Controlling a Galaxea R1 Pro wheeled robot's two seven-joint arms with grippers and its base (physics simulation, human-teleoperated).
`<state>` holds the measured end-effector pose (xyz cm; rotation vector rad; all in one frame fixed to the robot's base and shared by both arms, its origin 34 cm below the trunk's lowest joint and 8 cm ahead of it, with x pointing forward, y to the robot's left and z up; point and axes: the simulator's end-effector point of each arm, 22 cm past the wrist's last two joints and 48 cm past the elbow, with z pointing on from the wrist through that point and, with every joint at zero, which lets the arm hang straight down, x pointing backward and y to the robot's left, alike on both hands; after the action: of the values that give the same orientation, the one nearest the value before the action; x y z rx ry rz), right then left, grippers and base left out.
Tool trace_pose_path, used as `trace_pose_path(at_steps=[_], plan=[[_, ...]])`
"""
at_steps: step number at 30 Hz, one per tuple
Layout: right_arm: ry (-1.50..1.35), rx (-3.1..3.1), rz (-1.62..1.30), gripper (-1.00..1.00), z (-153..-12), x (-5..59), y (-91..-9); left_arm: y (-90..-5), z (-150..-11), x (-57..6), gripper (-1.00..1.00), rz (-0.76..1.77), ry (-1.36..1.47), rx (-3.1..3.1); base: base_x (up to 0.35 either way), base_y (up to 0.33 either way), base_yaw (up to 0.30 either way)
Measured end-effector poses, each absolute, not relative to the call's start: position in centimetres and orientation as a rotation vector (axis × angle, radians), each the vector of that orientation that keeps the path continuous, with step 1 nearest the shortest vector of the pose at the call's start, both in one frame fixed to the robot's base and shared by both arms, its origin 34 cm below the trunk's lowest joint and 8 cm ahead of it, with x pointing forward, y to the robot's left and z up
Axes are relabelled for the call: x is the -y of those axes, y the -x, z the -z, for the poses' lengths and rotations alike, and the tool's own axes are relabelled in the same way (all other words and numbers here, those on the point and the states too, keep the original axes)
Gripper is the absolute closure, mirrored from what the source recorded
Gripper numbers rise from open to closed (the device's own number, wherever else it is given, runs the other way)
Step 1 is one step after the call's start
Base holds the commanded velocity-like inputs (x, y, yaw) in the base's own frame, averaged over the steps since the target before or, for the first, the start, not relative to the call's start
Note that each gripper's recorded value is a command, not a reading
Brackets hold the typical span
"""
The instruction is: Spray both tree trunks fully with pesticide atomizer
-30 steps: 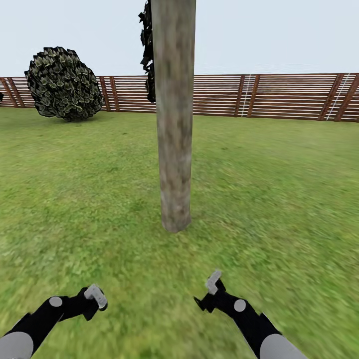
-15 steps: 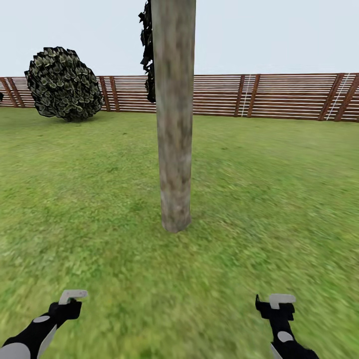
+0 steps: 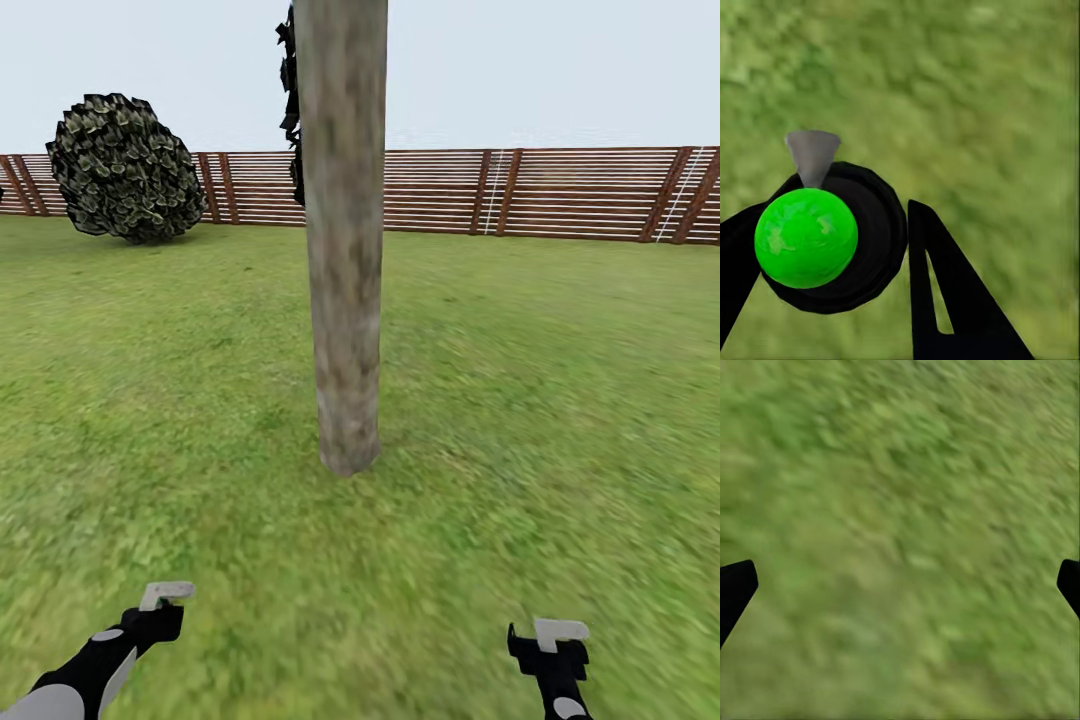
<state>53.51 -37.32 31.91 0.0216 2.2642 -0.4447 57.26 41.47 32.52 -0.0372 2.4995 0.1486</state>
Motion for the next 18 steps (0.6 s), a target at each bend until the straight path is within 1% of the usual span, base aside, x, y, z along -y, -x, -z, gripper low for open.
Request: trace_pose_path(at_steps=[4,5,7,11,18], plan=[[-0.021,-2.273,0.439,-1.00,-31.7,37.0,-53.2,-57.3,-32.4,-40.9,1.00,-0.139,0.040,-2.502,0.255,-0.174,0.000],[-0.021,-2.274,0.439,-1.00,-31.6,37.0,-53.2,-57.3,-32.1,-39.8,1.00,-0.120,0.036,-2.504,0.241,-0.192,-0.008],[-0.021,-2.276,0.437,-1.00,-31.6,36.9,-53.2,-57.7,-31.9,-37.1,1.00,-0.085,-0.003,-2.503,0.255,-0.204,-0.245],[-0.021,-2.277,0.437,-1.00,-31.5,36.9,-53.1,-57.8,-31.7,-35.5,1.00,-0.066,-0.026,-2.505,0.263,-0.221,-0.281],[-0.021,-2.277,0.437,-1.00,-31.5,36.8,-53.1,-57.8,-31.6,-35.0,1.00,-0.059,-0.034,-2.505,0.198,-0.275,-0.289]])
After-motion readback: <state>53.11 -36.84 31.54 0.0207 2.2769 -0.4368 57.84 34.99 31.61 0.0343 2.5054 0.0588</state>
